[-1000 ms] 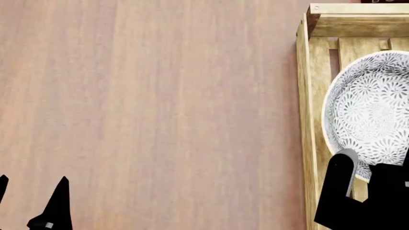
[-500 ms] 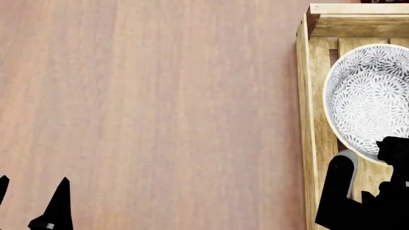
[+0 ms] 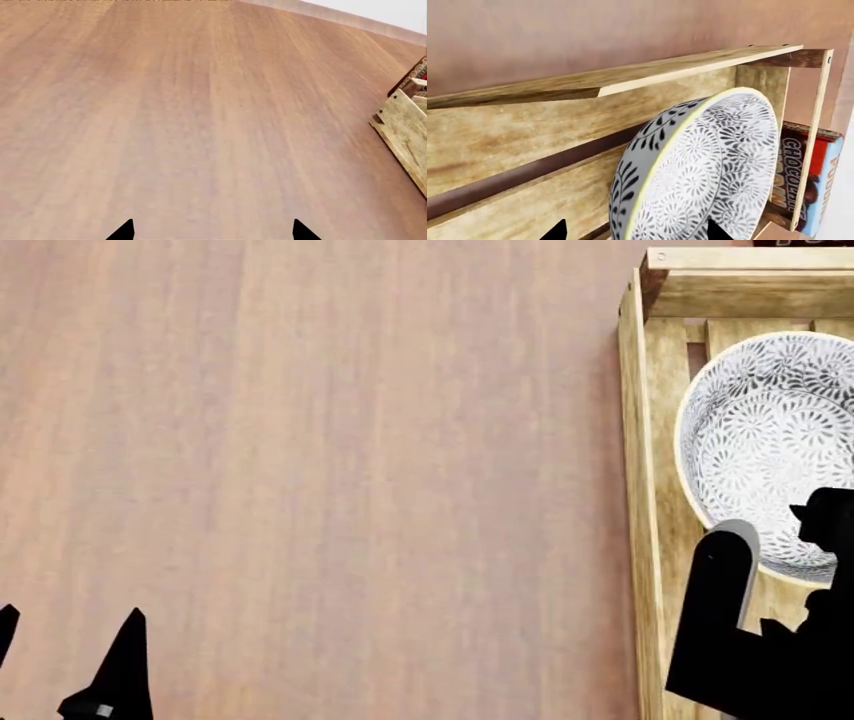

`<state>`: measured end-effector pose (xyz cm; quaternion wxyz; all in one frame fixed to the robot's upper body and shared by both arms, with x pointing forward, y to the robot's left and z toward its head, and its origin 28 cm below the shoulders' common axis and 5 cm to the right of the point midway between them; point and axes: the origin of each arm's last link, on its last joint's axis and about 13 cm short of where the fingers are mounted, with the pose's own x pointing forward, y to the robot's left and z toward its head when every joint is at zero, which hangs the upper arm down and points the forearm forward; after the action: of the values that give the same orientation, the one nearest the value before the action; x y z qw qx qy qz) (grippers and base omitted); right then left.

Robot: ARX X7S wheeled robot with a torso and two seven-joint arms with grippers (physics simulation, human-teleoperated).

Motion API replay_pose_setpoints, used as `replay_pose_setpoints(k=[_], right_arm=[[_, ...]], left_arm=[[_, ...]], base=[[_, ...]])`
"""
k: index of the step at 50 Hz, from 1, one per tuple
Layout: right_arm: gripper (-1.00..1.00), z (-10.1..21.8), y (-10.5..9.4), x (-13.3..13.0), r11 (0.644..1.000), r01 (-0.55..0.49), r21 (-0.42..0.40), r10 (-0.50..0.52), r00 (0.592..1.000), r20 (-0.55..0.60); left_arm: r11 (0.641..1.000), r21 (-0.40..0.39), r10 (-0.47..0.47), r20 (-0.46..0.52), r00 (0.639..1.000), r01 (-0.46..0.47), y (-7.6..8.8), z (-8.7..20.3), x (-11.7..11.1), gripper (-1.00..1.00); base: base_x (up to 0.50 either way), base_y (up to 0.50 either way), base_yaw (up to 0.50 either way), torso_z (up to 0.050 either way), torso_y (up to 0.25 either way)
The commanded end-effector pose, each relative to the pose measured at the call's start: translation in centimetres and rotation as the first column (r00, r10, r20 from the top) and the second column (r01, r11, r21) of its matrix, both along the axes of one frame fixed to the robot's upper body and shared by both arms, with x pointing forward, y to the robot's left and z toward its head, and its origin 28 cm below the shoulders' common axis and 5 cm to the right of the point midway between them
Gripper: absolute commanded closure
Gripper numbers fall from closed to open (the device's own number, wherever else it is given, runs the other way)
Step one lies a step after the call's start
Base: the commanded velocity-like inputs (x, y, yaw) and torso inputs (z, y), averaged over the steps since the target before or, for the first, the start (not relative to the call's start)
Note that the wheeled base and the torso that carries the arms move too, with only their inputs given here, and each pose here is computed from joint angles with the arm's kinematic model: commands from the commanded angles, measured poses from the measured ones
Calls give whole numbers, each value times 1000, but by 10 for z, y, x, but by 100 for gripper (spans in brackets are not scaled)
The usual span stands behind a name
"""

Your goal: Pick up the bowl on the left and put it in the tray.

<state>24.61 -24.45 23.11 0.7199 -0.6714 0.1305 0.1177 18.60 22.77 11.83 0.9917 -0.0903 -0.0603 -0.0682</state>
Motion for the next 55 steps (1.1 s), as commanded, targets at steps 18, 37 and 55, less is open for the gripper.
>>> replay_pose_setpoints(k=[18, 37, 55], right_arm=[[-100, 54, 3, -36, 998, -61, 34, 57, 993, 106], [-100, 39, 31, -94, 965, -196, 174, 70, 834, 547], [-100, -71, 67, -150, 418, -465, 781, -164, 807, 568]], left_arm=[[1000, 1, -4, 7, 1000, 4, -1, 2, -1, -100], [1000, -5, 11, 34, 999, -11, 4, 7, -3, -100], [984, -40, -162, 164, 973, 171, 16, 11, -30, -100]], base=[[0, 0, 0, 0, 0], [0, 0, 0, 0, 0], [0, 0, 0, 0, 0]])
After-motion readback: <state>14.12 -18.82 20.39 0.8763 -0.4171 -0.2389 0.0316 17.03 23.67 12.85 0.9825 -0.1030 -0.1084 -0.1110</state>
